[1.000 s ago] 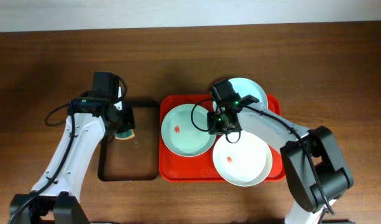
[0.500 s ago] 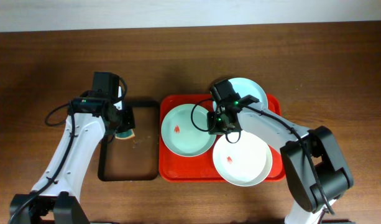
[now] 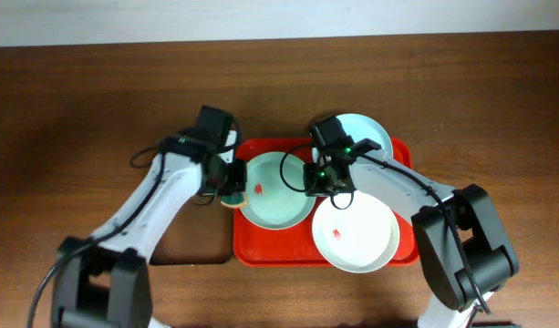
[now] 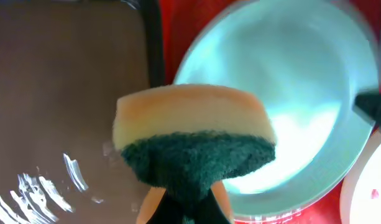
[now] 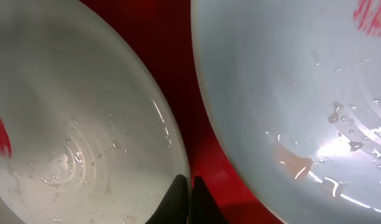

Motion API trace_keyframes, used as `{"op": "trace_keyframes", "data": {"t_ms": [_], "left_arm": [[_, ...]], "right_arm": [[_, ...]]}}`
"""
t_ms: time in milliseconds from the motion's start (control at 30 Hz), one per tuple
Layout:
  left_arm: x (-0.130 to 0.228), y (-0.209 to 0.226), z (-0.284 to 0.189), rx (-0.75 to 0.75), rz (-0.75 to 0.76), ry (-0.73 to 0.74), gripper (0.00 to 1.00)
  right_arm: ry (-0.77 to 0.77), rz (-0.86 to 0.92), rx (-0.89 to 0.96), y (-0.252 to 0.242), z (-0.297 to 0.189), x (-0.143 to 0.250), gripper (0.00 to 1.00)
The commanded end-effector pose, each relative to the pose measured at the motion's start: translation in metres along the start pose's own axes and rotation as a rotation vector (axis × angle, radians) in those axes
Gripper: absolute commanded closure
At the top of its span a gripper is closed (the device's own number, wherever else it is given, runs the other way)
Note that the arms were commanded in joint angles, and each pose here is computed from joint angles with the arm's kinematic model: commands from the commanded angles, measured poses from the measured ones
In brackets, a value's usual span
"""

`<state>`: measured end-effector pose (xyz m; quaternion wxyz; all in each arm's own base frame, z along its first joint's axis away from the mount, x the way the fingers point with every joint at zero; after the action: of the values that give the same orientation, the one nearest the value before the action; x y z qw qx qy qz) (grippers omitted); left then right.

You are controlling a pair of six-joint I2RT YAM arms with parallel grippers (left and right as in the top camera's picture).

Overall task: Clean dirty plates on tray and stack at the side
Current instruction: 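Scrub the left plate with the sponge held in the left gripper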

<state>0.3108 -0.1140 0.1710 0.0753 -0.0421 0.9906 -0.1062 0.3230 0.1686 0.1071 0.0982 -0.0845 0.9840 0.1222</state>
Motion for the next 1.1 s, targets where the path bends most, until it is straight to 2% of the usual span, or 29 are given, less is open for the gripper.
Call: {"op": "trace_keyframes", "data": {"t_ms": [0, 67, 200, 400, 567, 667, 733, 833, 867, 967, 1067], "left_arm": [[-0.029, -0.025, -0.013, 0.014, -0.007, 0.035, 1.00], [-0.041, -0.040, 0.002, 0.002, 0.017, 0.076, 1.00], [-0.036, -0.046, 0.049, -0.043, 0.036, 0.177, 1.00], [-0.039, -0.043, 0.063, -0.099, 0.042, 0.157, 1.00], [-0.027, -0.051, 0.107, -0.130, 0.074, 0.238, 1.00], [-0.022, -0.063, 0.105, 0.073, 0.079, 0.330, 1.00], [-0.037, -0.066, 0.082, 0.197, 0.058, 0.302, 1.00], [-0.062, -0.046, 0.012, 0.229, 0.026, 0.105, 1.00], [-0.062, -0.044, 0.008, 0.205, 0.026, 0.087, 1.00], [-0.048, -0.038, 0.017, 0.010, 0.049, 0.084, 1.00], [-0.027, -0.032, 0.058, -0.006, 0.067, 0.081, 1.00]], "right_arm": [[0.013, 0.005, -0.033, 0.002, 0.003, 0.001, 0.96], [0.013, 0.005, -0.033, 0.002, 0.003, 0.001, 0.96], [0.013, 0.004, -0.032, 0.002, 0.003, 0.001, 0.96], [0.013, 0.004, -0.032, 0.002, 0.003, 0.001, 0.96], [0.014, 0.005, -0.032, 0.002, 0.003, 0.002, 0.96], [0.014, 0.005, -0.032, 0.002, 0.003, 0.002, 0.96], [0.014, 0.005, -0.032, 0.002, 0.003, 0.002, 0.96], [0.014, 0.005, -0.032, 0.002, 0.003, 0.002, 0.96], [0.014, 0.005, -0.032, 0.002, 0.003, 0.002, 0.96], [0.014, 0.005, -0.032, 0.002, 0.003, 0.002, 0.96], [0.014, 0.005, -0.032, 0.002, 0.003, 0.002, 0.96]]}}
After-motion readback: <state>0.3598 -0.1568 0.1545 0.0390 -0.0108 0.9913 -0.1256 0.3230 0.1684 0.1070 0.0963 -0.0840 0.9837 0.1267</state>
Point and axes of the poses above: each gripper's point midway between its finger pads, its own z axis out along the fingers, its own y axis along the line the jaws close on, x = y × z, the point moved 10 cm from there along -z, back along the fingers, and after that the axes turned 7 degrees about -z, right-handed, at the moved point
